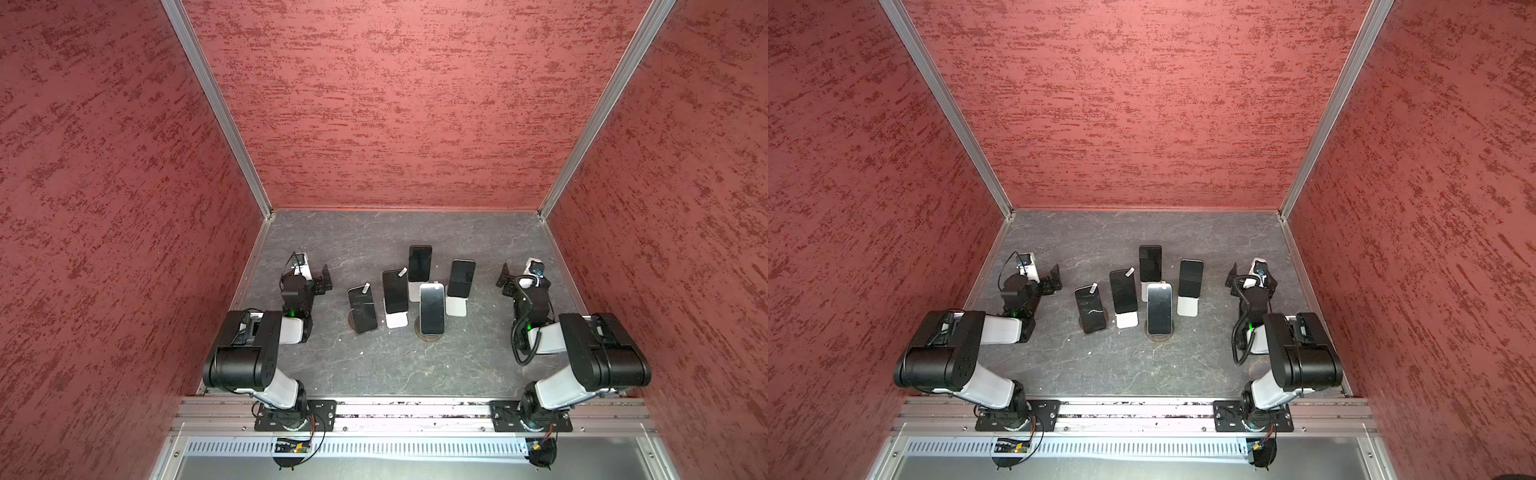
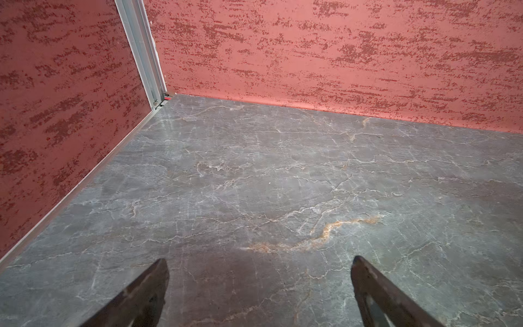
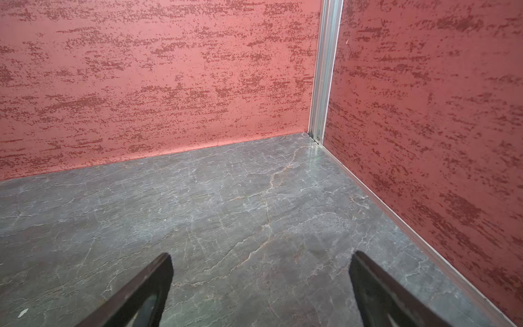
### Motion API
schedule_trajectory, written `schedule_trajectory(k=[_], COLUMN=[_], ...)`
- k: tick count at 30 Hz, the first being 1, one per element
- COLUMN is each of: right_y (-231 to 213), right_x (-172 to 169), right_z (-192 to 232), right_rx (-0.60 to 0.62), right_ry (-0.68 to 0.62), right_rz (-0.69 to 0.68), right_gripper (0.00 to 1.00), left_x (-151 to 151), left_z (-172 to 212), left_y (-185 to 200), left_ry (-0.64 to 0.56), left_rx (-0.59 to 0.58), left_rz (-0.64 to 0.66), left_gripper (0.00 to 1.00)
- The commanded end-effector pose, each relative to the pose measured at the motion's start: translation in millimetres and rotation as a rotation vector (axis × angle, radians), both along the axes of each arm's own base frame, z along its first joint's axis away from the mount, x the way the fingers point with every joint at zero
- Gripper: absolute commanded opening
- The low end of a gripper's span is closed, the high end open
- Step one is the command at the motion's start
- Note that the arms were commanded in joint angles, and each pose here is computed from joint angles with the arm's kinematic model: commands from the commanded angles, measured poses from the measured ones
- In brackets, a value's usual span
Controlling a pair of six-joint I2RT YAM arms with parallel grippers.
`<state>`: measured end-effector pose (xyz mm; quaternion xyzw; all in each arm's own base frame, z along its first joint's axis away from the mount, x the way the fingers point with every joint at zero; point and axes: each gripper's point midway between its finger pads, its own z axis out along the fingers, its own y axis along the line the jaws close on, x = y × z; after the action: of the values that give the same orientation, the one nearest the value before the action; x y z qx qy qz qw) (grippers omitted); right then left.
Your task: Remove the phone from the phone stand
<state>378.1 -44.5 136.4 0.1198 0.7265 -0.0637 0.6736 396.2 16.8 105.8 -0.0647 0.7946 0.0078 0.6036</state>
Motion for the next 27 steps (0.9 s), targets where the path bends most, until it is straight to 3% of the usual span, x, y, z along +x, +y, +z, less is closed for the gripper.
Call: schedule_trajectory(k=[1, 27], right_y=[-2.8, -2.5], right_x=[1.6, 1.9], right_z=[1.7, 1.9], right_rx=[0.002, 0.003], right_ry=[-0.004, -0.004], right_rz=[-0.011, -0.01], right_gripper=[0.99, 0.99], left_x=[3.8, 4.3], left_z=[8.0, 8.2], left_y=[-1.3, -0.6], left_ry=[-0.022, -0.02], left_rx=[-0.001, -0.008], left_rz=[-0.009, -0.015], left_gripper=[1.0, 1.0])
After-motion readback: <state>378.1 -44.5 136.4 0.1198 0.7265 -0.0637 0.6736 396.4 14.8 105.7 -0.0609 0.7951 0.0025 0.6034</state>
